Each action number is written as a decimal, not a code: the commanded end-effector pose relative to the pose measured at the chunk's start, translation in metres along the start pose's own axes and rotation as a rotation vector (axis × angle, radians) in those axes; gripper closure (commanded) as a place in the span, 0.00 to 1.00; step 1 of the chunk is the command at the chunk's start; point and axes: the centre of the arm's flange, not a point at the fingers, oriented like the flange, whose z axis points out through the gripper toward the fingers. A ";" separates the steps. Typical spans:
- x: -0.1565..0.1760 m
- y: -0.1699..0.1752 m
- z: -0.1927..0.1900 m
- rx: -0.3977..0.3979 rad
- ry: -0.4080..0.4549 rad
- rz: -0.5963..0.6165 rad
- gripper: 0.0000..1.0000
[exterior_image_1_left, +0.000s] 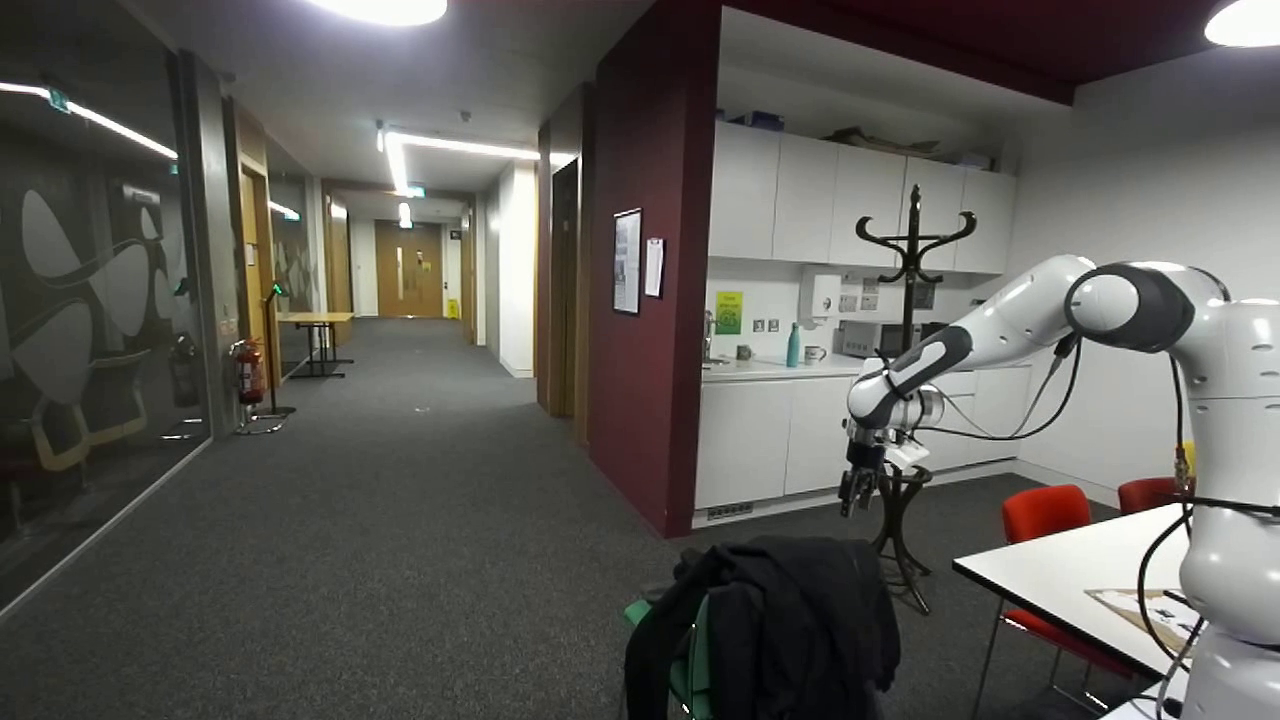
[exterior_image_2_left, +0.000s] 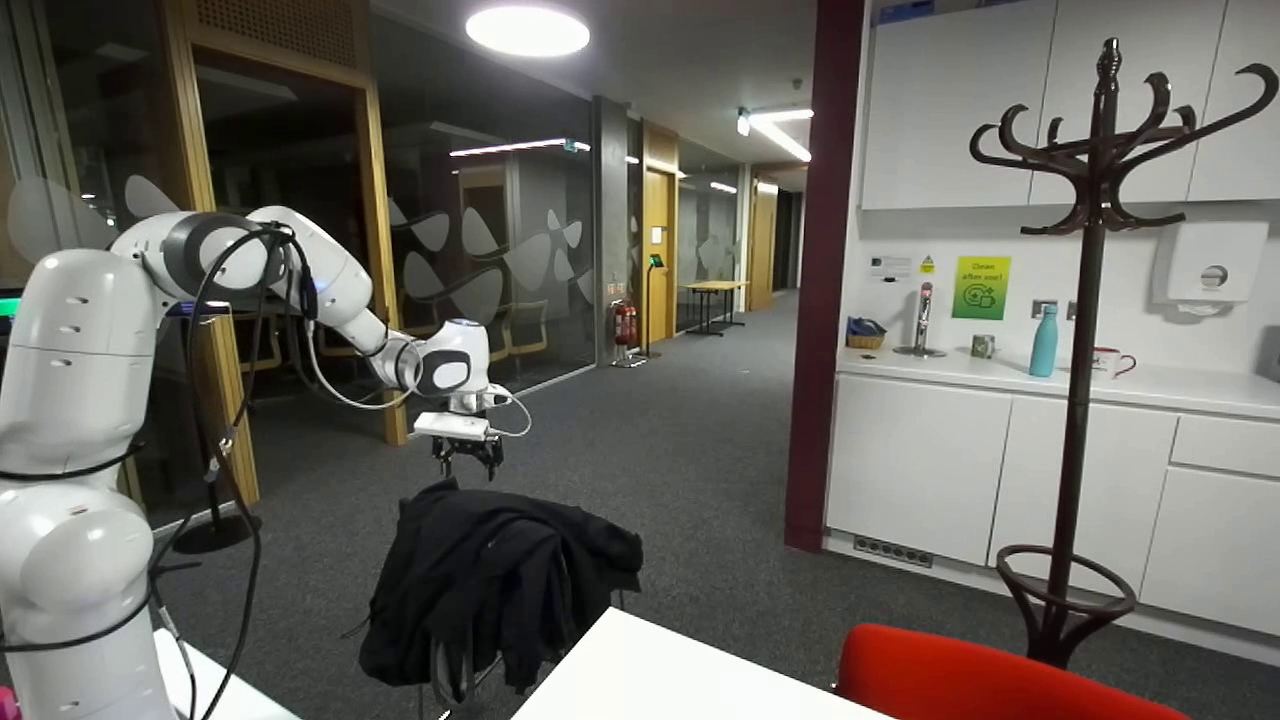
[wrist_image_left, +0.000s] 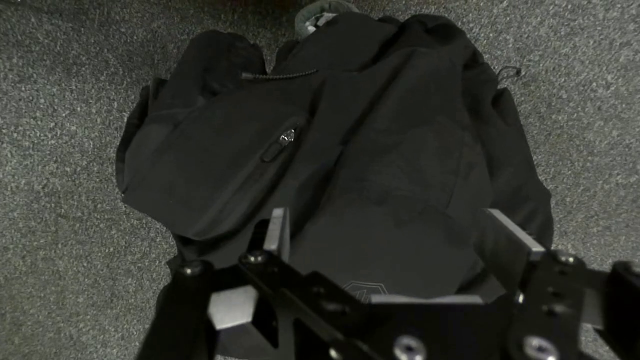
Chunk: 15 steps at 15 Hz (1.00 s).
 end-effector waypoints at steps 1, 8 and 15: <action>0.000 0.000 0.000 0.000 0.000 0.000 0.00; 0.023 -0.015 -0.013 -0.255 0.061 0.026 0.00; 0.040 -0.018 0.005 -0.239 0.045 -0.167 0.00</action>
